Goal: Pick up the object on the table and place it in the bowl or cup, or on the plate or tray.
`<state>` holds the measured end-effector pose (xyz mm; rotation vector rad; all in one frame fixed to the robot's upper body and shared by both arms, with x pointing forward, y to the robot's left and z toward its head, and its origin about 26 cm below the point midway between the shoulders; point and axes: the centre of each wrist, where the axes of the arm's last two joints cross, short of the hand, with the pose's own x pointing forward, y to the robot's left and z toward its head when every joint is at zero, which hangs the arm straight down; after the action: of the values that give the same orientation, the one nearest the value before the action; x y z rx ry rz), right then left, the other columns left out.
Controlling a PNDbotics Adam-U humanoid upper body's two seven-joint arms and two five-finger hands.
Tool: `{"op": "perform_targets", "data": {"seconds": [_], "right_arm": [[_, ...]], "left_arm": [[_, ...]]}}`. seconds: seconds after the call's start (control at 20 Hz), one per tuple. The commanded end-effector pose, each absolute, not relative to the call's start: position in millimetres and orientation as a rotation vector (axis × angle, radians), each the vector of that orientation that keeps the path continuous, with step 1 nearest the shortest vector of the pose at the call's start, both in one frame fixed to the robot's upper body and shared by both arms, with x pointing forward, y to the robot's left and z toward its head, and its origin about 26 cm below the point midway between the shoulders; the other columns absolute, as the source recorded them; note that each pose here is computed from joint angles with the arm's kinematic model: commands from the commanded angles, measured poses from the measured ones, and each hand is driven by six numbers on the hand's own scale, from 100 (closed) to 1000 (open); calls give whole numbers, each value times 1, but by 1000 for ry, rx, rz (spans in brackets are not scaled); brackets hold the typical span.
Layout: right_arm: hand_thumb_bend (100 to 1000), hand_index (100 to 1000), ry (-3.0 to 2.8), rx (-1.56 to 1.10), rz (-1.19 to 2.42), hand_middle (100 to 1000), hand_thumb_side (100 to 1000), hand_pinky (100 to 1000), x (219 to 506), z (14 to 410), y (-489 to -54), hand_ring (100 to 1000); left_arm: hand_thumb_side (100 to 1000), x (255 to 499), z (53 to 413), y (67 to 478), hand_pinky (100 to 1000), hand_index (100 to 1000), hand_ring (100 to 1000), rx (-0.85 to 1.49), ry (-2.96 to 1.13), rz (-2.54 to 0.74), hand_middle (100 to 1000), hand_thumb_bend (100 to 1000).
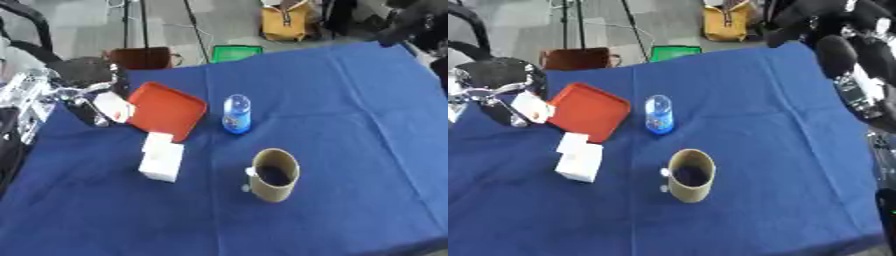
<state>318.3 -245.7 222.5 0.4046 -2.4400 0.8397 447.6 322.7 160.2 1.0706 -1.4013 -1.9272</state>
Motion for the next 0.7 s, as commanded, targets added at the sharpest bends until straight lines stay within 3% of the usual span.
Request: {"op": "perform_targets", "data": {"seconds": [0.05,0.5,0.65,0.7], "right_arm": [[235,795,-2464,416,858,700,527,765,317,230,-244,658],[235,795,-2464,429,863,700,528,766,318,230,-242,657],[235,795,-2463,431,864,699,528,766,318,229,-242,657],[234,795,-2463,432,864,699,529,766,318,229,-242,657]], "left_arm": [[100,456,164,324,767,615,650,1227,-1443,-1829,525,590],[100,466,144,315,728,639,657,1328,-1615,-1627,549,524],[100,466,142,311,733,715,678,1327,-1641,-1609,620,536],[100,466,141,310,765,788,728,1320,-1635,-1630,711,571]]}}
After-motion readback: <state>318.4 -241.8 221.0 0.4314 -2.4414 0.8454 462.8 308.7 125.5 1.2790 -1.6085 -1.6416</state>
